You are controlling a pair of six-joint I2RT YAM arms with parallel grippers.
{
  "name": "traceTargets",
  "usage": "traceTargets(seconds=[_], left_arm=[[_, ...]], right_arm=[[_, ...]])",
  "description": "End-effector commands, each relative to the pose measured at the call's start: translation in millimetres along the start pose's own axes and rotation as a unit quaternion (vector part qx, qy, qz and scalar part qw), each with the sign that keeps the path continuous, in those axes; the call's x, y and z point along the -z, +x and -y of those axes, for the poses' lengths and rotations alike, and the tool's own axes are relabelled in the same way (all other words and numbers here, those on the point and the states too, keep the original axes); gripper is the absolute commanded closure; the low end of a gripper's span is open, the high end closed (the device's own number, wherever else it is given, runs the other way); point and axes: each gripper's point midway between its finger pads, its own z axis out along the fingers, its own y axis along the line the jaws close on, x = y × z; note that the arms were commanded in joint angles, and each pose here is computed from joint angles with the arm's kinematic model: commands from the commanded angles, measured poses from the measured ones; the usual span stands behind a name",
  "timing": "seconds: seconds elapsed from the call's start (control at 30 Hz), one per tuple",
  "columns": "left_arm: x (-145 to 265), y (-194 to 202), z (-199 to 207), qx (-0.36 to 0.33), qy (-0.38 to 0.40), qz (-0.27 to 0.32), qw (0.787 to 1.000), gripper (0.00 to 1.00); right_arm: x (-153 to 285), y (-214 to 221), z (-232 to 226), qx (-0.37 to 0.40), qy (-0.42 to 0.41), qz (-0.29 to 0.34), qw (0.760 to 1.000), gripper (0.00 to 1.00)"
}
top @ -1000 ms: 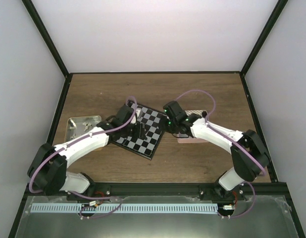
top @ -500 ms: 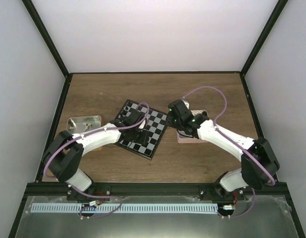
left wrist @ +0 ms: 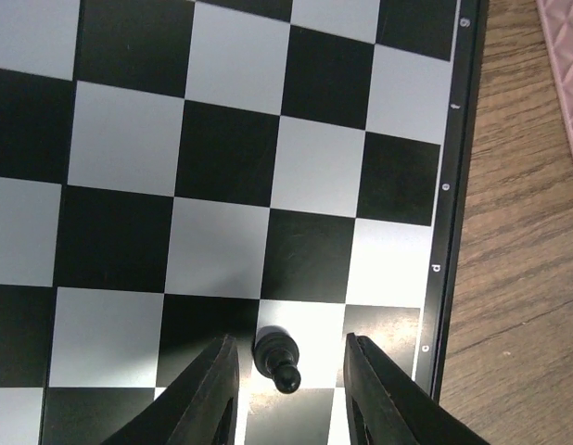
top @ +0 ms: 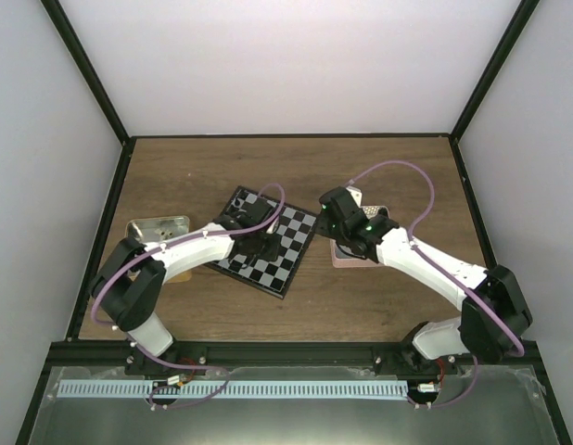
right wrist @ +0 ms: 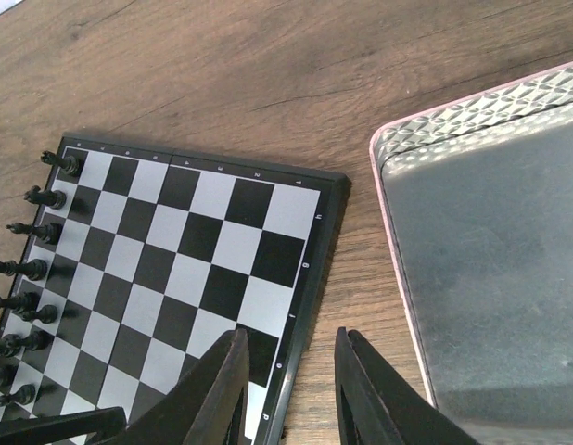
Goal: Set up the chess pieces on the board
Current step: Pick up the chess piece from the chessboard.
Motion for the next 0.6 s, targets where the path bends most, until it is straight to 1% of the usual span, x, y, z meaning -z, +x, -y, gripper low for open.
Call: traceTargets(seconds=[0.0, 0.13, 0.27, 0.37, 0.43, 0.57], left_arm=[[-6.1, 4.7, 0.0, 0.002, -0.007, -0.018, 1.0, 0.65], [-10.4, 9.0, -2.4, 0.0, -0.011, -0.028, 1.0, 0.65], [-13.0, 12.1, -2.6, -0.005, -0.012, -0.035, 0.999, 0.69], [-12.9, 10.1, -3.1, -0.006, -0.014, -0.033, 0.999, 0.77], [-12.2, 8.4, -2.1, -0.008, -0.014, -0.03, 0.999, 0.79], [-9.1, 4.2, -4.6, -0.014, -0.024, -0.023, 0.999, 0.88]], right_arm=[[2.7, -3.7, 10.5, -0.005, 0.019, 0.015, 1.0, 0.73], [0.0, -2.6, 9.6, -0.005, 0.018, 0.011, 1.0, 0.73], [-0.1, -2.7, 9.9, -0.001, 0.019, 0.012, 1.0, 0.73], [1.2, -3.4, 10.3, 0.0, 0.019, 0.014, 1.0, 0.73], [1.5, -4.0, 10.7, -0.001, 0.019, 0.016, 1.0, 0.74], [2.4, -5.1, 10.7, -0.001, 0.019, 0.019, 1.0, 0.74]])
